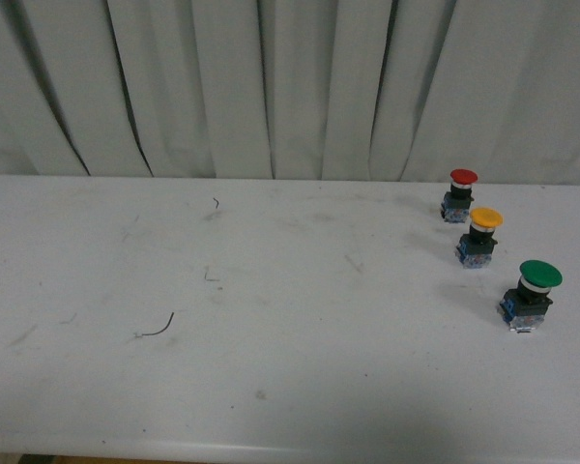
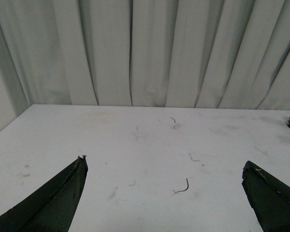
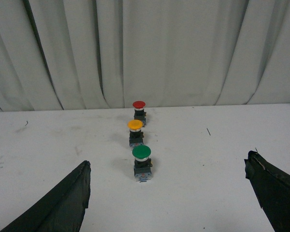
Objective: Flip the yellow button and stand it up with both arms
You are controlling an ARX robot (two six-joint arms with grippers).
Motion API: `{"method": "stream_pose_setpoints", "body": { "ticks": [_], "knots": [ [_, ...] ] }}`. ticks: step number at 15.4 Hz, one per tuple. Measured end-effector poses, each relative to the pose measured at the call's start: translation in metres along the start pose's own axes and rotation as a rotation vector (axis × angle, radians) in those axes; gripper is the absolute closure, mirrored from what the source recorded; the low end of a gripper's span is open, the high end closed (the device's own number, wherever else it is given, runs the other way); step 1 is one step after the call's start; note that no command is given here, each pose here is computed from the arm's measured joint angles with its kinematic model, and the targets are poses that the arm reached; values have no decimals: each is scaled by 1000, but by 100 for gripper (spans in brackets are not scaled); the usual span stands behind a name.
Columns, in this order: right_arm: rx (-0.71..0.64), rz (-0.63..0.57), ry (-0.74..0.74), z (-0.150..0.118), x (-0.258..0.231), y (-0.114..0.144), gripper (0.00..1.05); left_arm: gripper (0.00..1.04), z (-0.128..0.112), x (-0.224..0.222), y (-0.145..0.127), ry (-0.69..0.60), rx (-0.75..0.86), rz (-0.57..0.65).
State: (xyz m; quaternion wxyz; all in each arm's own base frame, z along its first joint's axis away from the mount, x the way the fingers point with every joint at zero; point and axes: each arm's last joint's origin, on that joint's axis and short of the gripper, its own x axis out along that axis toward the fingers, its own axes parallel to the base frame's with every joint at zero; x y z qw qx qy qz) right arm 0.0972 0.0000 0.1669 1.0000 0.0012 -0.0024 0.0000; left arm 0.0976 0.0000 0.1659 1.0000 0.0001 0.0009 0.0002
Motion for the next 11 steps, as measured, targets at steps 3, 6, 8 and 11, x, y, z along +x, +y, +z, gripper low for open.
{"method": "stream_pose_setpoints", "body": {
  "ticks": [3, 6, 8, 11],
  "knots": [
    [0, 0, 0, 0, 0, 0, 6, 7, 0, 0, 0, 0, 0, 0],
    [0, 0, 0, 0, 0, 0, 6, 7, 0, 0, 0, 0, 0, 0],
    [0, 0, 0, 0, 0, 0, 6, 7, 0, 0, 0, 0, 0, 0],
    [0, 0, 0, 0, 0, 0, 6, 7, 0, 0, 0, 0, 0, 0]
  ]
}}
